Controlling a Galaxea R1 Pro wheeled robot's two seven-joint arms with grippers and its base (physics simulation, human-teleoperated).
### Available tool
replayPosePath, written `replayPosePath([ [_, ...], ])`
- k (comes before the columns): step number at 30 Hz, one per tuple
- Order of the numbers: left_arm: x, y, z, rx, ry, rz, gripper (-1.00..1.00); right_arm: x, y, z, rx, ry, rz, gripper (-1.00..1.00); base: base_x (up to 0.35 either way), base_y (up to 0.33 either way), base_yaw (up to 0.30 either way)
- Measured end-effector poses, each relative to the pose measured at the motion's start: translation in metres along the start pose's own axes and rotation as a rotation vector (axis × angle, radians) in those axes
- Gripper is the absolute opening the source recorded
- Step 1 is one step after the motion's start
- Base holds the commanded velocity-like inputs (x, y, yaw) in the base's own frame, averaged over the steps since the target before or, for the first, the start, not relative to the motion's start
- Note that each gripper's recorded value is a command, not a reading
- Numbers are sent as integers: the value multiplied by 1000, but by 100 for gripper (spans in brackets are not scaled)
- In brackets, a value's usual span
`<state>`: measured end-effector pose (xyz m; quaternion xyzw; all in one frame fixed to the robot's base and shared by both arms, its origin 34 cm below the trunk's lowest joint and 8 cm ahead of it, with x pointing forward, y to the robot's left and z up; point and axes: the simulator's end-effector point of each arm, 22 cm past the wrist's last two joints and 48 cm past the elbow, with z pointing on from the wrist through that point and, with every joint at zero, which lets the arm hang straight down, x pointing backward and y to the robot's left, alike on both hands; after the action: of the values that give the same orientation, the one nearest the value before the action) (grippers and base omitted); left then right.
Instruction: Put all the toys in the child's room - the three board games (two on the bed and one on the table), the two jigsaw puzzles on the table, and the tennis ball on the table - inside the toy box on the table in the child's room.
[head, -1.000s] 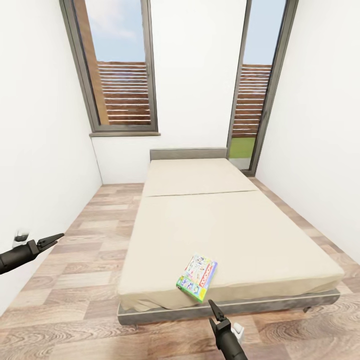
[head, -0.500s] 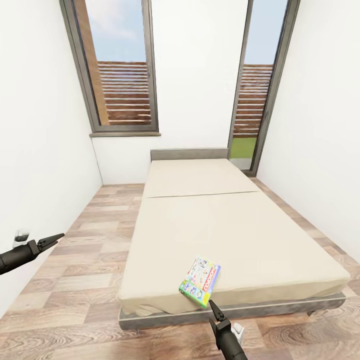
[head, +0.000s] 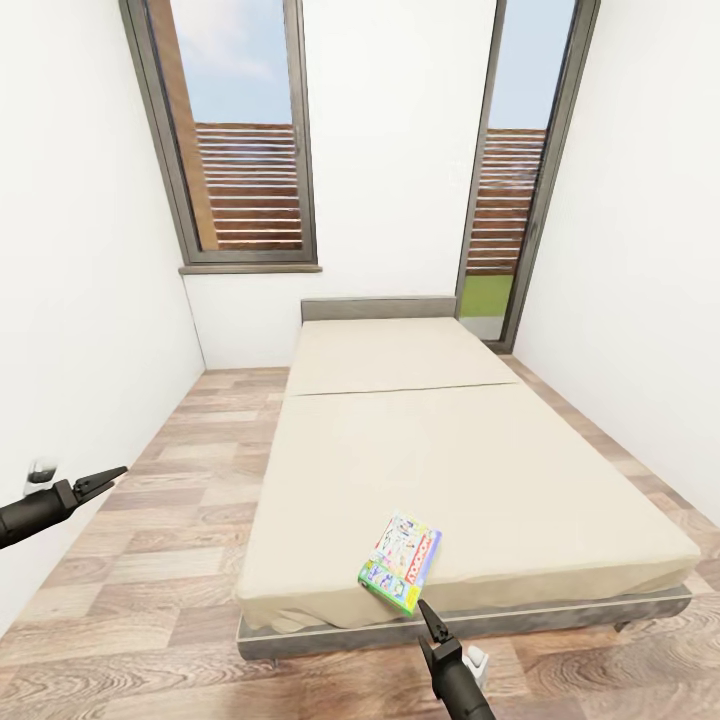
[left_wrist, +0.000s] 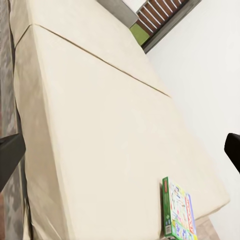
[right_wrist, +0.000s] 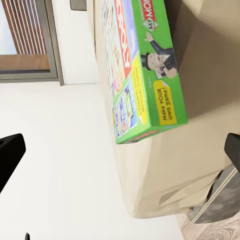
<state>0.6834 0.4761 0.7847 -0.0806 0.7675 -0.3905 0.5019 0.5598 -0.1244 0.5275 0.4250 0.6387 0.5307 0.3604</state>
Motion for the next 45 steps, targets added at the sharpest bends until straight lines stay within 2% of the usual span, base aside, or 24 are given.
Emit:
replayPosePath([
  [7, 0, 0, 0, 0, 0, -1, 100, 0, 0, 0, 0, 1, 0, 100, 0, 0, 0],
  [13, 10, 7, 1, 1, 1, -1, 100, 1, -13, 0, 0, 1, 0, 100, 0, 0, 0],
  [45, 10, 8, 1, 1, 0, 0, 100, 1, -13, 0, 3, 0, 1, 100, 20, 7, 0],
])
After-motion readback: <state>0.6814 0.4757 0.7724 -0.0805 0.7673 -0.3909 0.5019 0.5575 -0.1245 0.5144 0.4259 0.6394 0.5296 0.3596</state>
